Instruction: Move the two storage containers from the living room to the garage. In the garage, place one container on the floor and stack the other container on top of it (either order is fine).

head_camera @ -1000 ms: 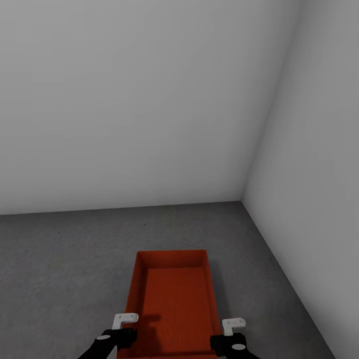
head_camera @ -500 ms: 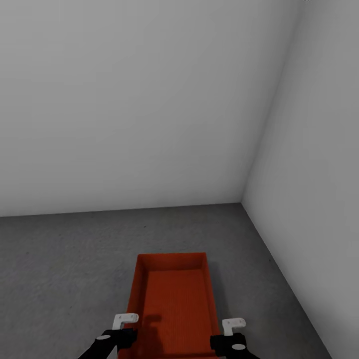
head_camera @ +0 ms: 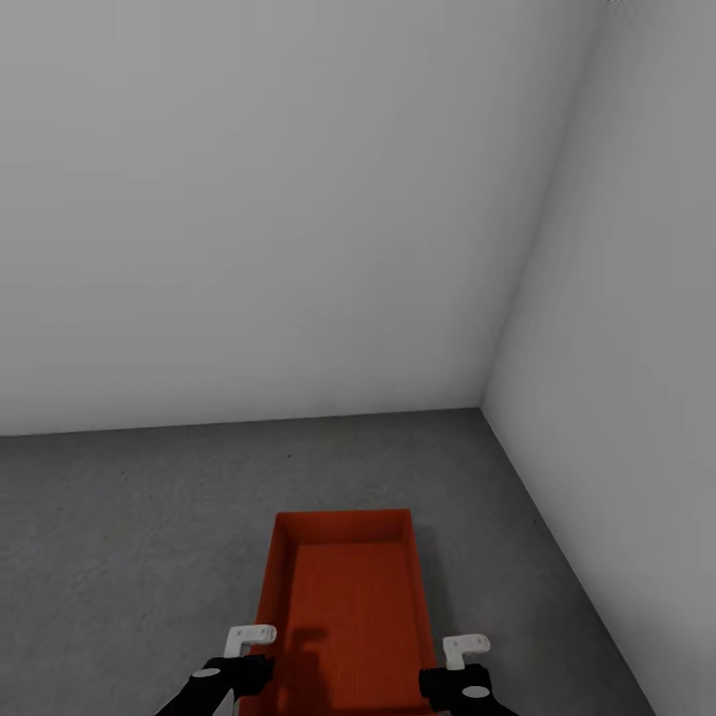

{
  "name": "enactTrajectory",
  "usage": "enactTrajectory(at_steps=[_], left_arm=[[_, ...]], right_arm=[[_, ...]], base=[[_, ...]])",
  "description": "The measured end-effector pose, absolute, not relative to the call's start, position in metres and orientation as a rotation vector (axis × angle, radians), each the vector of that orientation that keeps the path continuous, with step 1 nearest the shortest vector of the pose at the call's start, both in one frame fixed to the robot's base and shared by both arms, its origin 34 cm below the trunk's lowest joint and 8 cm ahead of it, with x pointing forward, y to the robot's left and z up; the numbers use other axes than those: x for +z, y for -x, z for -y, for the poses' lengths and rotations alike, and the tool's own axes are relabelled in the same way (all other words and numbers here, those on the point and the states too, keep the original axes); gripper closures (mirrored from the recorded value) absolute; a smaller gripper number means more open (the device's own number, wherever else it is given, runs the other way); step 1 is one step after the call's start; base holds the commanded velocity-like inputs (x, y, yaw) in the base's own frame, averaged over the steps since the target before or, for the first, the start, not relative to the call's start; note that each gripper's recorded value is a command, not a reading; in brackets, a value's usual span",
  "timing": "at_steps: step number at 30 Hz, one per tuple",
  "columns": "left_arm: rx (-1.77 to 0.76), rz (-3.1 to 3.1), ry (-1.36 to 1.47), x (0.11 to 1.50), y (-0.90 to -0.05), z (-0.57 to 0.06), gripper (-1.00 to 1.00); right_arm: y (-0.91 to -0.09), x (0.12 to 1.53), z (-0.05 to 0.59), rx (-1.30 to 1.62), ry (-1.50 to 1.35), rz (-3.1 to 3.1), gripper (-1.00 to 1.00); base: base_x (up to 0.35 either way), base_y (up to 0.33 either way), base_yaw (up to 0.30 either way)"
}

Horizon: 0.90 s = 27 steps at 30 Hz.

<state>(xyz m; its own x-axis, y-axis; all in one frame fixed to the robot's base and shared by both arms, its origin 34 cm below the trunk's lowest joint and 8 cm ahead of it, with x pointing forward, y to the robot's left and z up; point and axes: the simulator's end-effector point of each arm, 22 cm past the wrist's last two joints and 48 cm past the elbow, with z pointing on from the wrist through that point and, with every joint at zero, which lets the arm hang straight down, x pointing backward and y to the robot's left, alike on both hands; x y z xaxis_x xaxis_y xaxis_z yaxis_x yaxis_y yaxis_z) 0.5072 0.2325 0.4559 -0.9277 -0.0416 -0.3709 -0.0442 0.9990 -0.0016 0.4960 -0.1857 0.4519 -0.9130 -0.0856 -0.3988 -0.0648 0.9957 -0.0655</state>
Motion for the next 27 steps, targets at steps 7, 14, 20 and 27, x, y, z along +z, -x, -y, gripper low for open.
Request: enactTrajectory(at_steps=[7, 14, 20, 27], left_arm=[[0.010, -2.761, 0.062, 0.468, -0.508, -0.233, -1.00], [0.011, -2.761, 0.062, 0.480, -0.508, -0.233, -1.00], [0.012, -2.762, 0.062, 0.490, -0.509, -0.233, -1.00], [0.012, -2.762, 0.062, 0.501, -0.509, -0.233, -1.00]], right_arm=[[-0.497, 0.464, 0.186, -0.071, 0.109, -2.725, -1.00], [-0.497, 0.476, 0.186, -0.071, 0.109, -2.725, -1.00], [-0.497, 0.486, 0.186, -0.072, 0.109, -2.725, -1.00], [-0.498, 0.497, 0.186, -0.073, 0.109, -2.725, -1.00]], base=[[0.000, 0.000, 0.000], [0.000, 0.000, 0.000], [0.000, 0.000, 0.000], [0.000, 0.000, 0.000]])
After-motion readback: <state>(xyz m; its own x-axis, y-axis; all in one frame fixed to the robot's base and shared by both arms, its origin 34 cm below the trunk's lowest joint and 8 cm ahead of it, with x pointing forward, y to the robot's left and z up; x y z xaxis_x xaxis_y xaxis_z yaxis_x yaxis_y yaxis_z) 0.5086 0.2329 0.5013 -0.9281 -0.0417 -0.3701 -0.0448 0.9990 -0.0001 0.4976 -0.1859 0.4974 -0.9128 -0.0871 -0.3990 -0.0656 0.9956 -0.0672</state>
